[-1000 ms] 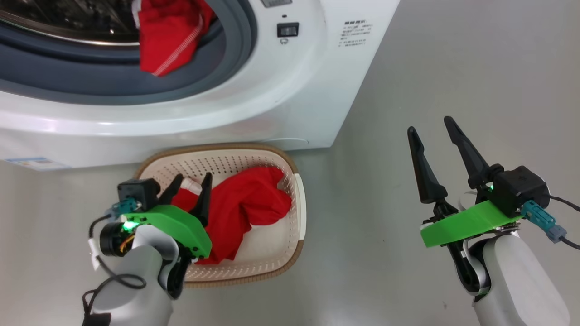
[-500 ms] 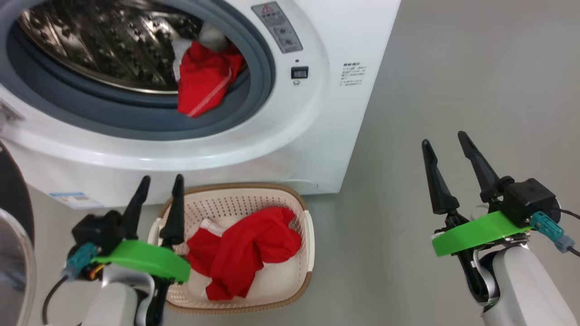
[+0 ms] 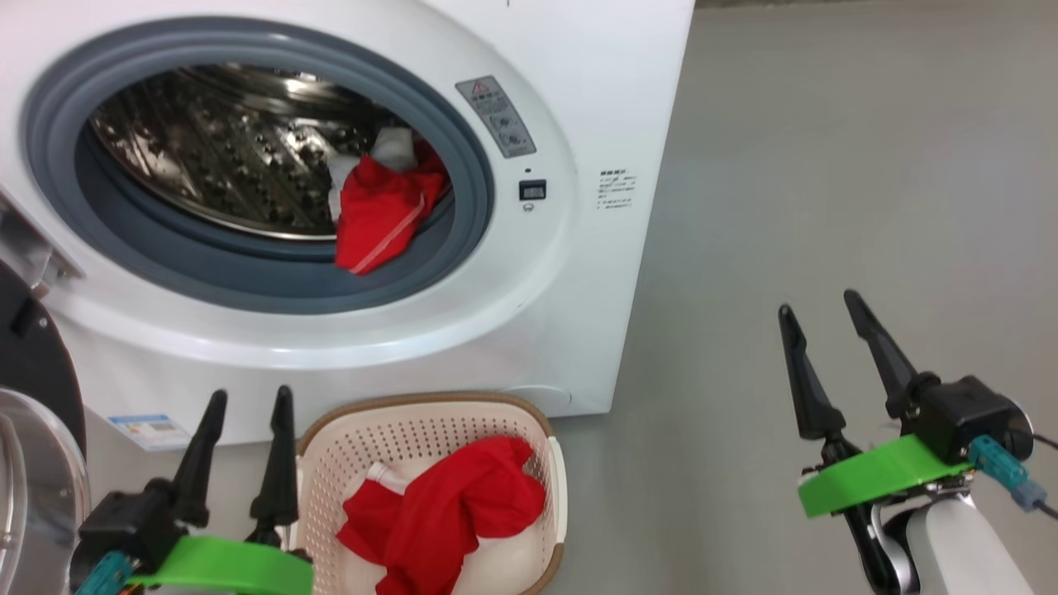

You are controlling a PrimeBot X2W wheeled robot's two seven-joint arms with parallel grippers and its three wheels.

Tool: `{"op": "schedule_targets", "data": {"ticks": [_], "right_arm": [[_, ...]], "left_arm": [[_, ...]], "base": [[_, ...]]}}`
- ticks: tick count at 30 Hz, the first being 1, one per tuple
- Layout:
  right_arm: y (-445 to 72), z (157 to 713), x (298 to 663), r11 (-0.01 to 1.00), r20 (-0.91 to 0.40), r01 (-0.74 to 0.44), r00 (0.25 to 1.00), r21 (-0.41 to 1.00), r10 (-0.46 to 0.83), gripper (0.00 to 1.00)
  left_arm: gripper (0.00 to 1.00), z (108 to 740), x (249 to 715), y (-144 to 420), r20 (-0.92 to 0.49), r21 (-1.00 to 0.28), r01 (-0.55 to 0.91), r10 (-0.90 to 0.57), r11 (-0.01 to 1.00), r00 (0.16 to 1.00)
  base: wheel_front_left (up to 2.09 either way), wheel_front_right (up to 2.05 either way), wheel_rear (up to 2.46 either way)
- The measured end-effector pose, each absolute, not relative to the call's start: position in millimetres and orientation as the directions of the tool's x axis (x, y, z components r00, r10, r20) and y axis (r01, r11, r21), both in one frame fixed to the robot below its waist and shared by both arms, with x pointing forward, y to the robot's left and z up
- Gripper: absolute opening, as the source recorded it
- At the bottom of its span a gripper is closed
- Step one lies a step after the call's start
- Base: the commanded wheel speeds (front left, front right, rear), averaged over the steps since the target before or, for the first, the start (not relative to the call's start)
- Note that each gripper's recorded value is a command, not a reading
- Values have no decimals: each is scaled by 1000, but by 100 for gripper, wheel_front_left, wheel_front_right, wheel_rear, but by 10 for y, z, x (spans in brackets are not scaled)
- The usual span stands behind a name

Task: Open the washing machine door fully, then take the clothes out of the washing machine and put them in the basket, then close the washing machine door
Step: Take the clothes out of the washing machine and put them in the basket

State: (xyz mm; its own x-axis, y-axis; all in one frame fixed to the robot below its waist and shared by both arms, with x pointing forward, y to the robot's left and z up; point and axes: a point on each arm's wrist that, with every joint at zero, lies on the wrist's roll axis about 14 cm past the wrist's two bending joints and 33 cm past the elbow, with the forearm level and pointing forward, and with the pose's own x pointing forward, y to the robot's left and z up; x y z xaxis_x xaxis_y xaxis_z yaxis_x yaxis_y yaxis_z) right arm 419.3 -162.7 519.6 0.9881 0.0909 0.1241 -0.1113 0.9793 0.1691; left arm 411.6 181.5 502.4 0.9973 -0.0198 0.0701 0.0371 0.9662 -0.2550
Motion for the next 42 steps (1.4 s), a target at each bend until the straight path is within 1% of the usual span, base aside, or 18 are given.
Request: {"op": "schedule_targets", "data": {"ticks": [16,25,42], "right_arm": [[-1798,5328,3703,986,163,-68,986,152,43,100],[-1819,5372,3613,986,178,-63,983,152,36,100],[-1776,5330,3640,987,165,-74,985,145,49,100]], "left_arm": [[100,5124,3700,1935,98,-215,9,13,977,995],[100,5165,3641,1911,111,-213,18,6,977,994],[100,5071,3605,1861,81,-196,22,-6,980,997]], "base": [[0,0,0],[0,0,0],[0,0,0]]}}
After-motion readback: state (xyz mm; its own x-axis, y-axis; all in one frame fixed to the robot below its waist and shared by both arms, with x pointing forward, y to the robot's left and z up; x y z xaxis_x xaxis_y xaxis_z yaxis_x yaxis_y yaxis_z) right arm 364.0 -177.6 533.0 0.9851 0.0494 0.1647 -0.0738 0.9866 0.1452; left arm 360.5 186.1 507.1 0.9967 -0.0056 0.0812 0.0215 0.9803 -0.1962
